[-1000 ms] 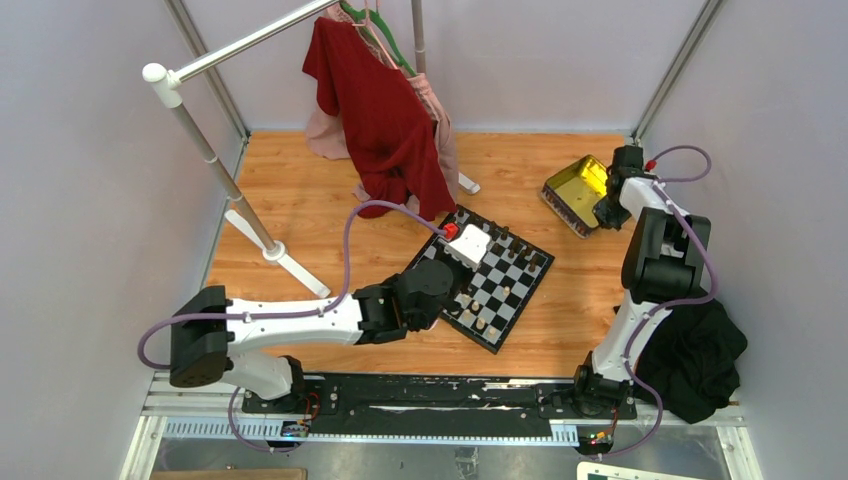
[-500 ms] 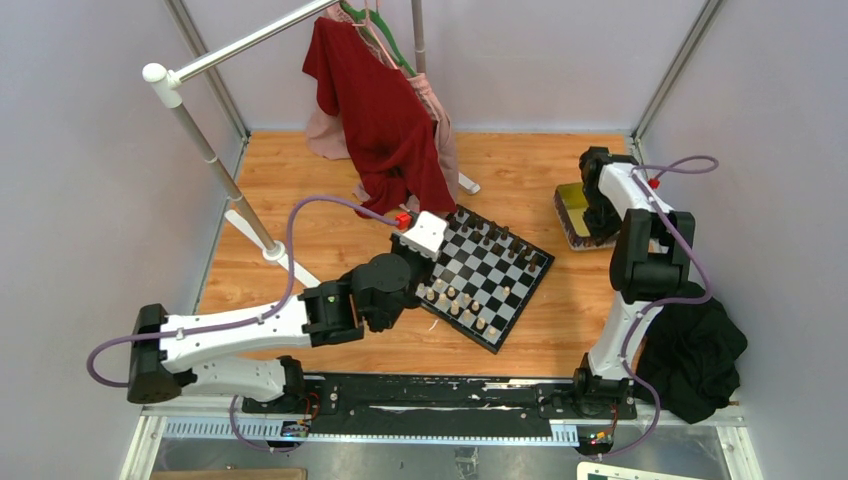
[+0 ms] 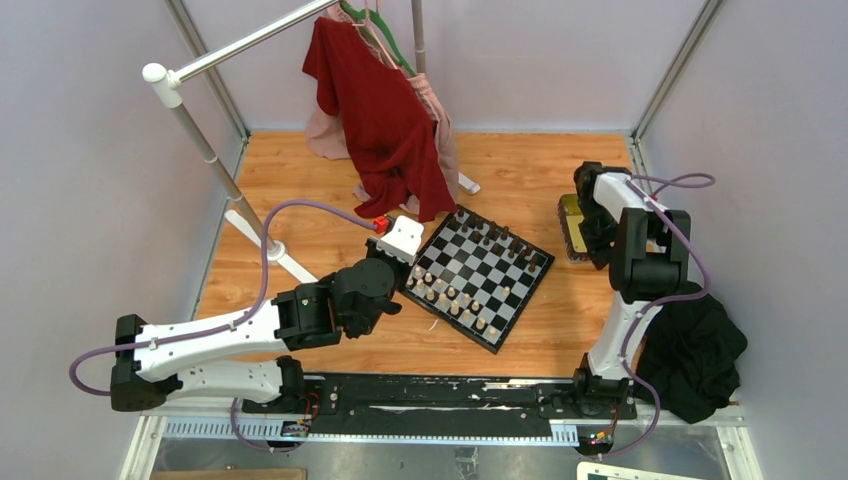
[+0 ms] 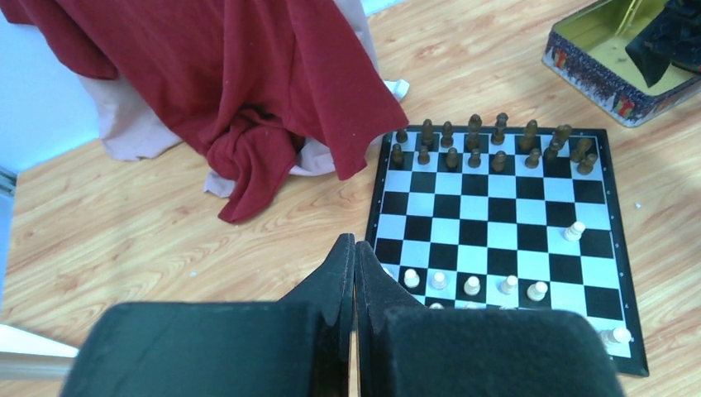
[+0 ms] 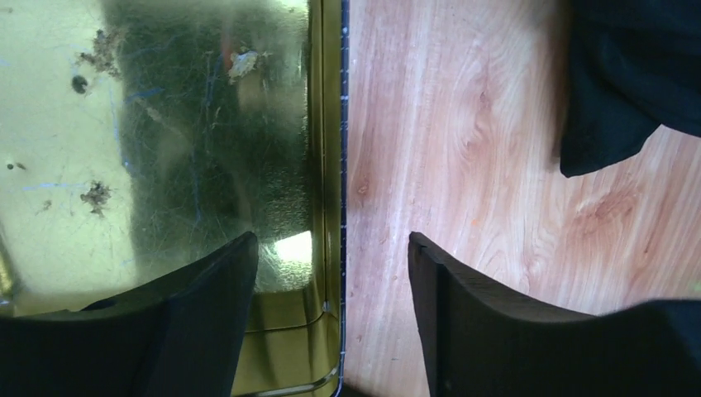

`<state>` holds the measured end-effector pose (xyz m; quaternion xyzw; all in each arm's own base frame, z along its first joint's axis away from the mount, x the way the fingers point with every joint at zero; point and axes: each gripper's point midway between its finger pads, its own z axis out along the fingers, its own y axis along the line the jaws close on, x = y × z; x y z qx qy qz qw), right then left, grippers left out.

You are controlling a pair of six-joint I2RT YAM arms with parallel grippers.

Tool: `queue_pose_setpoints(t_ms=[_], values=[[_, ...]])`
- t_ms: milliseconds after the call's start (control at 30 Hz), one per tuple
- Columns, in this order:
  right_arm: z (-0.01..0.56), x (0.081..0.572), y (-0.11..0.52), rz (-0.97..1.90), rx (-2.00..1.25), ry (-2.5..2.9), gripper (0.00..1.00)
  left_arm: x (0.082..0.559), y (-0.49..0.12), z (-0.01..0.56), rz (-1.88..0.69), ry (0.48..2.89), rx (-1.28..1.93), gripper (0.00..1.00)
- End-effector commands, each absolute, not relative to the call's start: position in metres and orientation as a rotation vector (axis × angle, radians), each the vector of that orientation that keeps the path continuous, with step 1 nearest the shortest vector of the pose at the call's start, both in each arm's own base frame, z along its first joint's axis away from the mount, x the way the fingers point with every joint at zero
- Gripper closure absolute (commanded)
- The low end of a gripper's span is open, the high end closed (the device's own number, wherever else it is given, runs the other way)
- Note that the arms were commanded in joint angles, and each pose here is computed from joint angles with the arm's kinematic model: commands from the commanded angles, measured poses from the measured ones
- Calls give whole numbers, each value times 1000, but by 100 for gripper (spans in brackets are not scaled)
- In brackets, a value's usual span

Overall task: Set up the chess pieces on the board
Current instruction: Place the storage box at the center of the board, then adjust the storage box at the center of the board.

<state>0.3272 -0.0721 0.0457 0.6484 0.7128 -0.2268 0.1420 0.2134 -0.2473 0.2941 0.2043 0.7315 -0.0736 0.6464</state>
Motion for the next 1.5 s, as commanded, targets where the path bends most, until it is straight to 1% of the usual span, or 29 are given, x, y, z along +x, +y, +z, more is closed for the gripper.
queue_pose_setpoints(t_ms=[0, 200, 367, 533, 667, 733, 800, 967, 1200, 1467], values=[[61, 332, -74, -688, 1743, 2044, 26, 213, -240, 299, -142, 1672, 438, 100], [98, 345, -79, -652, 1611, 2038, 25, 214, -243, 300, -146, 1668, 436, 100], [129, 364, -88, -657, 1423, 2077, 26, 216, -250, 302, -151, 1665, 443, 100], [129, 412, -83, -572, 984, 2276, 26, 216, -254, 305, -154, 1661, 454, 100], [106, 456, -59, -364, 555, 2464, 38, 215, -259, 309, -170, 1661, 485, 100], [93, 466, -50, -284, 424, 2518, 41, 214, -260, 309, -169, 1668, 498, 100], [83, 472, -40, -215, 297, 2552, 45, 213, -258, 311, -171, 1670, 497, 100], [67, 468, -35, -182, 187, 2578, 47, 212, -250, 315, -173, 1664, 475, 99], [56, 468, -26, -114, 73, 2587, 53, 212, -249, 314, -174, 1663, 471, 99], [57, 466, -28, -108, -9, 2543, 54, 213, -254, 319, -189, 1657, 468, 99]])
